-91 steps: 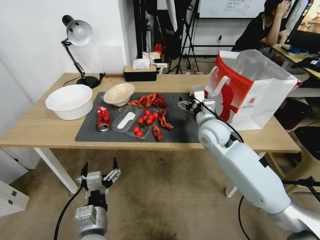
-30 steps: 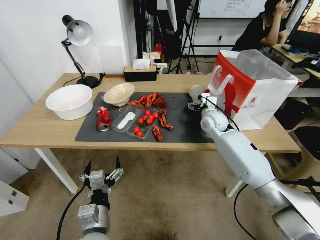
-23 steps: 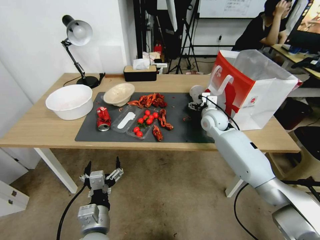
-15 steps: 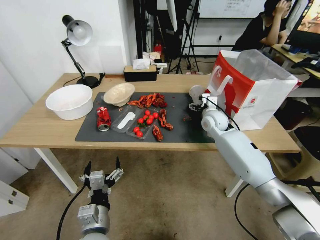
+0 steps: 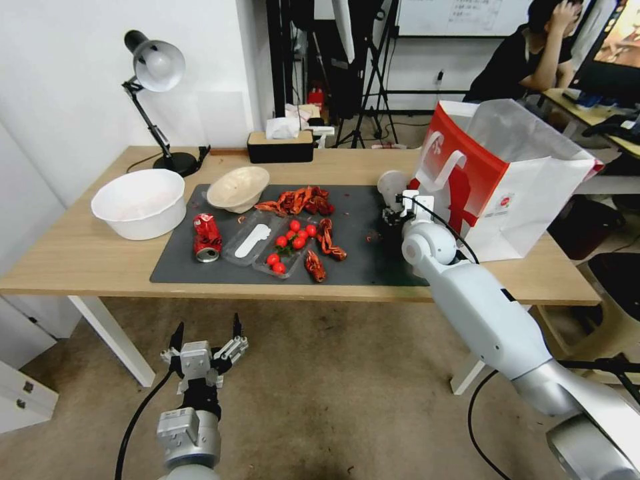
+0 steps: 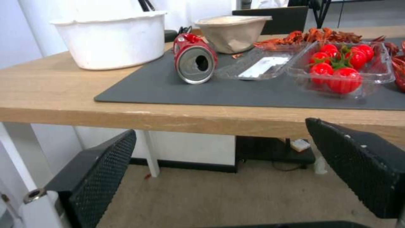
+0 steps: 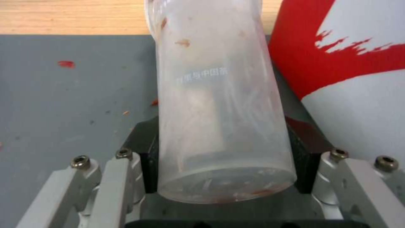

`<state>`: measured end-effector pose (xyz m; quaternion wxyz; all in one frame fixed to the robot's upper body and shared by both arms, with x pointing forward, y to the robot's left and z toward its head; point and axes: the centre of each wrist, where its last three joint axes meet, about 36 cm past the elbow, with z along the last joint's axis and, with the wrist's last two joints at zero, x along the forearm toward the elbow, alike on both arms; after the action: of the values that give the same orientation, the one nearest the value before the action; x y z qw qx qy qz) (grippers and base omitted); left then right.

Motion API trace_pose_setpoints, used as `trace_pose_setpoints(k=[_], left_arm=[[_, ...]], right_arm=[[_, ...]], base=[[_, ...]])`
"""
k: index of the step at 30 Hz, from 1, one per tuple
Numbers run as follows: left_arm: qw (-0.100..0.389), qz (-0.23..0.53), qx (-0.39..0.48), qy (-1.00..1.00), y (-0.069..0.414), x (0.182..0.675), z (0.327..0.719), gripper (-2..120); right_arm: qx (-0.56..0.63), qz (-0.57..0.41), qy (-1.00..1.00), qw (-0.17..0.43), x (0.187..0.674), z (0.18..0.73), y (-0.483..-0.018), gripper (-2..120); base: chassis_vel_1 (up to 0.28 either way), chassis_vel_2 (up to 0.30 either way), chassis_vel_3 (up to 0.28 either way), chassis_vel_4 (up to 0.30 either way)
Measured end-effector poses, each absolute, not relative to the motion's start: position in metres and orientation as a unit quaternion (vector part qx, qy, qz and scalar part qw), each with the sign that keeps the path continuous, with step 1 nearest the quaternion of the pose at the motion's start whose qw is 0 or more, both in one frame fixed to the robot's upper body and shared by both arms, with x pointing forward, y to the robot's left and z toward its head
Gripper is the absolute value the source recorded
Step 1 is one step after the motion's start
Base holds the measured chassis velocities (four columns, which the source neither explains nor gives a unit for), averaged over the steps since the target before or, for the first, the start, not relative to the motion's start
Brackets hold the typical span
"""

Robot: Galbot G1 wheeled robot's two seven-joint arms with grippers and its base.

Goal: Pick up the trash from the table and place it into the takeout bag.

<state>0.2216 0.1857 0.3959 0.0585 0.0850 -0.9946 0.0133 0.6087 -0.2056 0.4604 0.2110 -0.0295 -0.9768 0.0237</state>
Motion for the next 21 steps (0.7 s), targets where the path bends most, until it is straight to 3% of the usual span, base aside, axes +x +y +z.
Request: trace_pose_setpoints(k=[11,21], left_arm=[[0.057,0.011,0.083,-0.995,0.186,0.223,0.395,100],[0.056,0.011,0.084,-0.995,0.186,0.223,0.396,100]], right_arm=[[-0.017,0.009,-0.977,0.214,0.6,0.463,-0.199,53],[0.027,0.034,-0.993,0.112,0.556,0.513,-0.18,53]], base=[[0.0,0.0,0.0,0.0],[0.0,0.0,0.0,0.0]])
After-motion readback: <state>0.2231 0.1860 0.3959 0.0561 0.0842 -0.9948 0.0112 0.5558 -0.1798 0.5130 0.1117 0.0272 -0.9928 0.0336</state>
